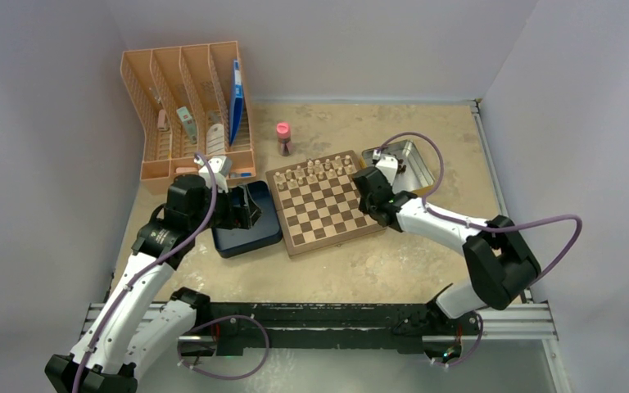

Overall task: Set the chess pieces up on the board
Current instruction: Place the chess piece on the chessboard.

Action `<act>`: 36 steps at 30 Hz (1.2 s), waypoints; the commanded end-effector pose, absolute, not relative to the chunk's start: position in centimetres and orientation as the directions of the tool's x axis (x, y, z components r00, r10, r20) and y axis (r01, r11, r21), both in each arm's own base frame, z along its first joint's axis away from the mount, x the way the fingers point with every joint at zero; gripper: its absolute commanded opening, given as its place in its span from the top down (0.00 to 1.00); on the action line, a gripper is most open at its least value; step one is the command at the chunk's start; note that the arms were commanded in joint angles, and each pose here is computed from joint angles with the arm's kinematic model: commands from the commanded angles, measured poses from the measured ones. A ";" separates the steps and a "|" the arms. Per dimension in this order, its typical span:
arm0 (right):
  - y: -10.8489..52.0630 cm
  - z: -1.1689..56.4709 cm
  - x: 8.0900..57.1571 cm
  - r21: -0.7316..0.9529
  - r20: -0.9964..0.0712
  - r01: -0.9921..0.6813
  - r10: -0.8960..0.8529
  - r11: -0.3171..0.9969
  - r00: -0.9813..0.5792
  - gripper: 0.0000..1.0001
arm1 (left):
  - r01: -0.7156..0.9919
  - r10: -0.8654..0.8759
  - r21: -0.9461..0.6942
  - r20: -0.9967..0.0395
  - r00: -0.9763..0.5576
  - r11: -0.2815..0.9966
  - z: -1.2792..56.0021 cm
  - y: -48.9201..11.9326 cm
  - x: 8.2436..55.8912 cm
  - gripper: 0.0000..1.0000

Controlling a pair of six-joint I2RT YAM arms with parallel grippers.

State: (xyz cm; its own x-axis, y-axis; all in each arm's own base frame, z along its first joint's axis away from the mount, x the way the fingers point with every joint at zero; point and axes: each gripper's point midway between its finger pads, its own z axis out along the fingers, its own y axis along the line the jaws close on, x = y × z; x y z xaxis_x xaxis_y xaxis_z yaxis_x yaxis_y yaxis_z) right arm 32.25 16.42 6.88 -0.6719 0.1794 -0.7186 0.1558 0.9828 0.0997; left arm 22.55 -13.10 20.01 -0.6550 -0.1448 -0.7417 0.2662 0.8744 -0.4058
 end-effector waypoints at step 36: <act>21.4 7.0 26.3 0.123 -0.701 0.042 0.117 0.991 -0.703 0.84 | 0.287 -0.163 -0.417 -0.766 -0.622 0.863 21.3 -13.4 23.0 0.21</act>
